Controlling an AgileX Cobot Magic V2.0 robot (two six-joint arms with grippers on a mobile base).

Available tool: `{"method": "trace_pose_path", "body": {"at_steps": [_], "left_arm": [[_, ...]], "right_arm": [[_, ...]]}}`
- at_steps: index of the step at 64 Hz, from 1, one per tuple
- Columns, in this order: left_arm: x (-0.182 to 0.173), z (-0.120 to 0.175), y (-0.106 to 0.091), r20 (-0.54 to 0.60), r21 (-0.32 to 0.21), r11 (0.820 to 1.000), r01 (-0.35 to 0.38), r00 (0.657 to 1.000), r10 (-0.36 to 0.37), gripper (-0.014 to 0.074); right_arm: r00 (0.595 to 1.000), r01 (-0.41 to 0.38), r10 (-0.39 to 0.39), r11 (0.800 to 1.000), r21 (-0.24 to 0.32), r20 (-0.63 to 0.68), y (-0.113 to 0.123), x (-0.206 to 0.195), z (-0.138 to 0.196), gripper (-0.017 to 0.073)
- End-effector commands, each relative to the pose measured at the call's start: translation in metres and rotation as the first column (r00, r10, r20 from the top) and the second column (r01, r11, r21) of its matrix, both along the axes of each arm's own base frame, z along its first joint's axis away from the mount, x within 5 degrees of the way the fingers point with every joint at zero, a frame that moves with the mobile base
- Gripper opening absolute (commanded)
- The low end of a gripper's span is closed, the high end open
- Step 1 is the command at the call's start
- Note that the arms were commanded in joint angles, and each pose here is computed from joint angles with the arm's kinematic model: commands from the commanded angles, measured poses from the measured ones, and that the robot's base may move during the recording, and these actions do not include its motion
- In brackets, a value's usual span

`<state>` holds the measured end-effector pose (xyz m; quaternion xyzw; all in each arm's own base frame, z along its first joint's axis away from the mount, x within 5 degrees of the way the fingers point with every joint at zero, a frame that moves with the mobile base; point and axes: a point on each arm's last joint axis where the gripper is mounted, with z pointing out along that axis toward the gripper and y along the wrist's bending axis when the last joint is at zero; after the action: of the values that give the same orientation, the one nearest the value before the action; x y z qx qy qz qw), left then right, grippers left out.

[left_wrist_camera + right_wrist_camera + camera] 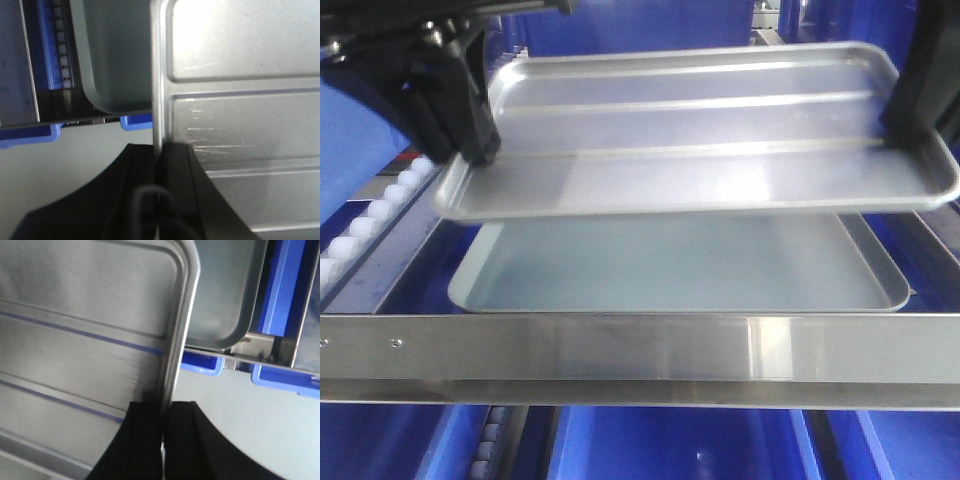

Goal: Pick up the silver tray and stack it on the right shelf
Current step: 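Move the held tray over the larger silver tray and lower it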

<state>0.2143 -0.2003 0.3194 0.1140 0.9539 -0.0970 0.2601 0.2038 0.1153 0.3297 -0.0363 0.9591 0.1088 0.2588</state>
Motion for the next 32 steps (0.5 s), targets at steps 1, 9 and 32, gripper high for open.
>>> {"method": "trace_pose_path", "body": {"at_steps": [1, 9, 32], "left_arm": [[0.013, 0.032, 0.004, 0.152, -0.035, 0.998, 0.052, 0.987, -0.046, -0.0093], [0.037, 0.044, 0.007, 0.172, -0.055, 0.997, 0.047, 0.984, -0.037, -0.0093], [0.095, -0.003, -0.016, 0.090, -0.049, 0.998, 0.042, 0.995, -0.037, -0.0093]], "right_arm": [[0.986, -0.016, 0.006, 0.998, 0.056, 0.166, 0.000, 0.007, 0.035, 0.0056], [0.979, 0.011, -0.025, 0.998, 0.066, 0.204, 0.000, 0.024, 0.051, 0.0056], [0.985, 0.098, -0.081, 0.990, -0.104, 0.153, -0.006, 0.104, 0.011, 0.0056]]}}
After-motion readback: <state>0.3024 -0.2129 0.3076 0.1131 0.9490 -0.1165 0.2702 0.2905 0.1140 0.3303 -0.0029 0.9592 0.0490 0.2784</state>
